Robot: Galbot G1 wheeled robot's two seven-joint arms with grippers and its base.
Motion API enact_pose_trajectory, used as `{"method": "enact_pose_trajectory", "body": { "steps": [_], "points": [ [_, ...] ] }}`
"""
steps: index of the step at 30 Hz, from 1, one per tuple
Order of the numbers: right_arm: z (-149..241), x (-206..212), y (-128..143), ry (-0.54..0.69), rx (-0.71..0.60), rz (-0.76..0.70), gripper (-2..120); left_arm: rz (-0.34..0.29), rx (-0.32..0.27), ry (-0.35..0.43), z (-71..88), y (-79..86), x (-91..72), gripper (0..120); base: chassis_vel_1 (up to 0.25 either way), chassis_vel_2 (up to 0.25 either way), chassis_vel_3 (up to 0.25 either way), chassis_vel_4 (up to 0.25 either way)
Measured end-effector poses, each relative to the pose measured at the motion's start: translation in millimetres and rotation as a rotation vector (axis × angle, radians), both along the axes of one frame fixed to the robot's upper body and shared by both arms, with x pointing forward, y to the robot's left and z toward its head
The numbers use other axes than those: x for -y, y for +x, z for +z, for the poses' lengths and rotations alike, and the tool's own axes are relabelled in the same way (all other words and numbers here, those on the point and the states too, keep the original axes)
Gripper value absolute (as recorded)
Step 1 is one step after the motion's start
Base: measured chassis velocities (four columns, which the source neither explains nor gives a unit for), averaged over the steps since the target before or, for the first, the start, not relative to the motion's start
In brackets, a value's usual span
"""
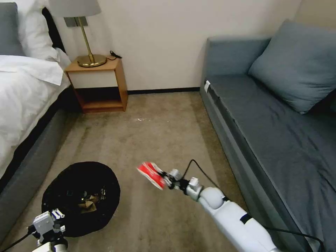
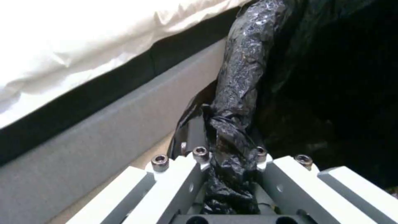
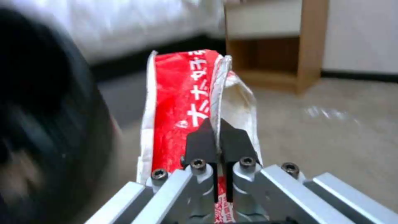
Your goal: Pick up the trash bin, then pick up the garbage on the floor and place it into the trash bin.
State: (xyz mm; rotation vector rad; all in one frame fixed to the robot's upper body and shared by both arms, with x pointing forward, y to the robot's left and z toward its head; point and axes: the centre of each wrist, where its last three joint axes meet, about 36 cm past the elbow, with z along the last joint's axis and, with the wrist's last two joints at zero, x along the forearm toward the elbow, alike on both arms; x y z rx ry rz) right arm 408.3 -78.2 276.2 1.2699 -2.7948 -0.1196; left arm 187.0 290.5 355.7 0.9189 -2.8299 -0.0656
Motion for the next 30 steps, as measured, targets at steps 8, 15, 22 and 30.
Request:
{"method": "enact_pose_trajectory", "body": {
  "steps": [8, 15, 22, 30],
  "points": [
    [65, -77, -92, 0.160, -0.066, 0.094, 1, 0.005, 0.002, -0.009, -0.2, 2.3, 2.5, 3, 0.000, 0.000, 0.000, 0.000],
    [67, -105, -121, 0.119, -0.048, 0.167, 1, 0.006, 0.017, -0.026, 9.0, 0.0, 5.4, 3, 0.000, 0.000, 0.000, 0.000],
    [50, -117, -108, 0.062, -0.026, 0.121, 1, 0.007, 0.004, -0.036, 8.2, -5.5, 9.2, 3, 0.000, 0.000, 0.000, 0.000],
    [44, -123, -110, 0.019, 0.010, 0.111, 13, 0.010, -0.001, -0.043, 7.5, -7.7, 11.4, 3, 0.000, 0.000, 0.000, 0.000]
  ]
}}
